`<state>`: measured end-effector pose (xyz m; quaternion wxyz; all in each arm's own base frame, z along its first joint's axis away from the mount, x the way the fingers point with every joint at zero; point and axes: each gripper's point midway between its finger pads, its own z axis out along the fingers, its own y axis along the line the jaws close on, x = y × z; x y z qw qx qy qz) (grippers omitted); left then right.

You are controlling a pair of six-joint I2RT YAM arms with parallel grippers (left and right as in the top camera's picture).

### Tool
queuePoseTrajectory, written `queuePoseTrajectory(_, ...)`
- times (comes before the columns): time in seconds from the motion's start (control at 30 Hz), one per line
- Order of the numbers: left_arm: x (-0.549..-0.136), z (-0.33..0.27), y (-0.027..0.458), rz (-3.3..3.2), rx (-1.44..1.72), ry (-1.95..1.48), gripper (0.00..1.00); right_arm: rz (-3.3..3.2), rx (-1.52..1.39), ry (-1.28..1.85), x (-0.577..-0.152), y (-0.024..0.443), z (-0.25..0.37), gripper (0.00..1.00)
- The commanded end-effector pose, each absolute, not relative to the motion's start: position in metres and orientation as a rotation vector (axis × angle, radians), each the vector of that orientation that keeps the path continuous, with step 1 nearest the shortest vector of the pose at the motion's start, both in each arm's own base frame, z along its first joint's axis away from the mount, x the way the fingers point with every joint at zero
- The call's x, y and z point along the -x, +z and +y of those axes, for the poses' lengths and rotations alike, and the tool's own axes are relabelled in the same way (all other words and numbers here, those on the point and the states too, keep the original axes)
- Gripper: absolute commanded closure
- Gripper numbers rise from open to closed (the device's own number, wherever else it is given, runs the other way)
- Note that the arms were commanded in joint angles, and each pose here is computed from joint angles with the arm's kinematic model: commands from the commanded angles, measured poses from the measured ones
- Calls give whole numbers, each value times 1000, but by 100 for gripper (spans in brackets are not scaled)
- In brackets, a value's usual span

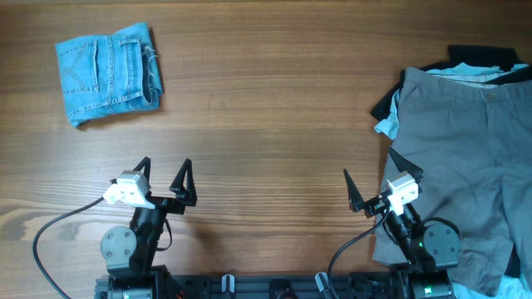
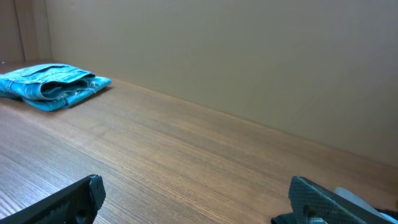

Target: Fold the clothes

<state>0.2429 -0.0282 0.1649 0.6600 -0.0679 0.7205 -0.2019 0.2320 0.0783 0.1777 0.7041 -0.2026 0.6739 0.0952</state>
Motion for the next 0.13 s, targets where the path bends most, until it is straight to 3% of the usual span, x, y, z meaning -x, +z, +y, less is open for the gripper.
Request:
queuePoseTrajectory(0.0, -243, -29, 164, 1630, 140, -449, 0, 1485, 449, 198, -232, 181, 77, 0)
queuePoseTrajectory(0.1, -243, -29, 163, 1630, 140, -449, 0, 1485, 449, 198, -232, 181, 77, 0)
